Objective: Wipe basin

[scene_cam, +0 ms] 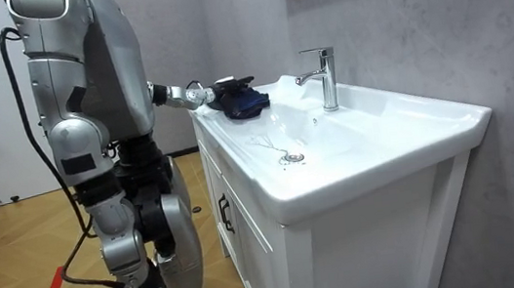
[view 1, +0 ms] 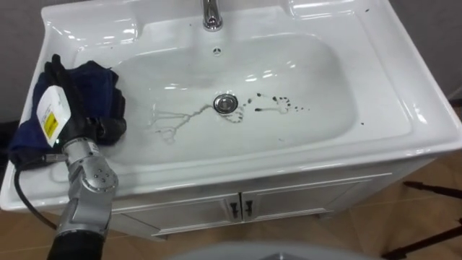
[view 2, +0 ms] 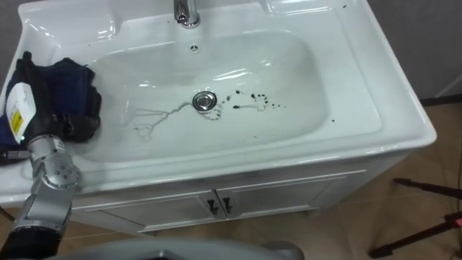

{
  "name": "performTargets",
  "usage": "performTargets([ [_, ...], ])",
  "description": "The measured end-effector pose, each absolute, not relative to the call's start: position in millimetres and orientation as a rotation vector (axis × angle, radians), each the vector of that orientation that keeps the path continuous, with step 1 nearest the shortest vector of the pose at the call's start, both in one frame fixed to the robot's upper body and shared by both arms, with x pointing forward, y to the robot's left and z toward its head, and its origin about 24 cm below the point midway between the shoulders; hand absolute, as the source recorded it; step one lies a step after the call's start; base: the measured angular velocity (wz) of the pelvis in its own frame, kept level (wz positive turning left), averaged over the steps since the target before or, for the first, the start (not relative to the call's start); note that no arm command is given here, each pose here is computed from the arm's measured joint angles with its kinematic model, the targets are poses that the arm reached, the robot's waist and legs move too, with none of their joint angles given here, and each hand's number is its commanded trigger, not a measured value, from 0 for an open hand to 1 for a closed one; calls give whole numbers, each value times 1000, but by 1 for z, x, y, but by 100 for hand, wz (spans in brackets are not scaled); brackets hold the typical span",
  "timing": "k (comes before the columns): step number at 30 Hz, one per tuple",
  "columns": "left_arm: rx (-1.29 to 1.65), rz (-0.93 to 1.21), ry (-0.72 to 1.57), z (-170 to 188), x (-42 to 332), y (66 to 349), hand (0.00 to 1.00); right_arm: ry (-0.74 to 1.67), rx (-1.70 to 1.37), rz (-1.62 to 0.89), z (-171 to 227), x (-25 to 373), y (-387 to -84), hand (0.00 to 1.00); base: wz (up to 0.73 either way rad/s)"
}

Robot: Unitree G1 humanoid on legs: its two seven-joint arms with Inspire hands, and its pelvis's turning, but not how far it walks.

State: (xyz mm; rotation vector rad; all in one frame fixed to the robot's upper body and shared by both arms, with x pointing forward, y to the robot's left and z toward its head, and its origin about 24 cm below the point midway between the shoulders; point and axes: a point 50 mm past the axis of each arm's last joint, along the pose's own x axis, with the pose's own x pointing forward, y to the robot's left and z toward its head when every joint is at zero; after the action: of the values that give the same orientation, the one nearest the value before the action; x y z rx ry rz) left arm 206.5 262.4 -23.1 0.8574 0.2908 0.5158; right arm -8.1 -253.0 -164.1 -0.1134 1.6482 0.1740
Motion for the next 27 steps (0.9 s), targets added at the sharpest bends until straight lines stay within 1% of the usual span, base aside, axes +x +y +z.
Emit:
performTargets([
  [12,946,507,388,-43,195,267,0,1684,-125,152,-164,-5,-254,0,-4],
  [27,959,490,430,-50,195,265,0,1697,-153,108,-163,-2,-256,0,0],
])
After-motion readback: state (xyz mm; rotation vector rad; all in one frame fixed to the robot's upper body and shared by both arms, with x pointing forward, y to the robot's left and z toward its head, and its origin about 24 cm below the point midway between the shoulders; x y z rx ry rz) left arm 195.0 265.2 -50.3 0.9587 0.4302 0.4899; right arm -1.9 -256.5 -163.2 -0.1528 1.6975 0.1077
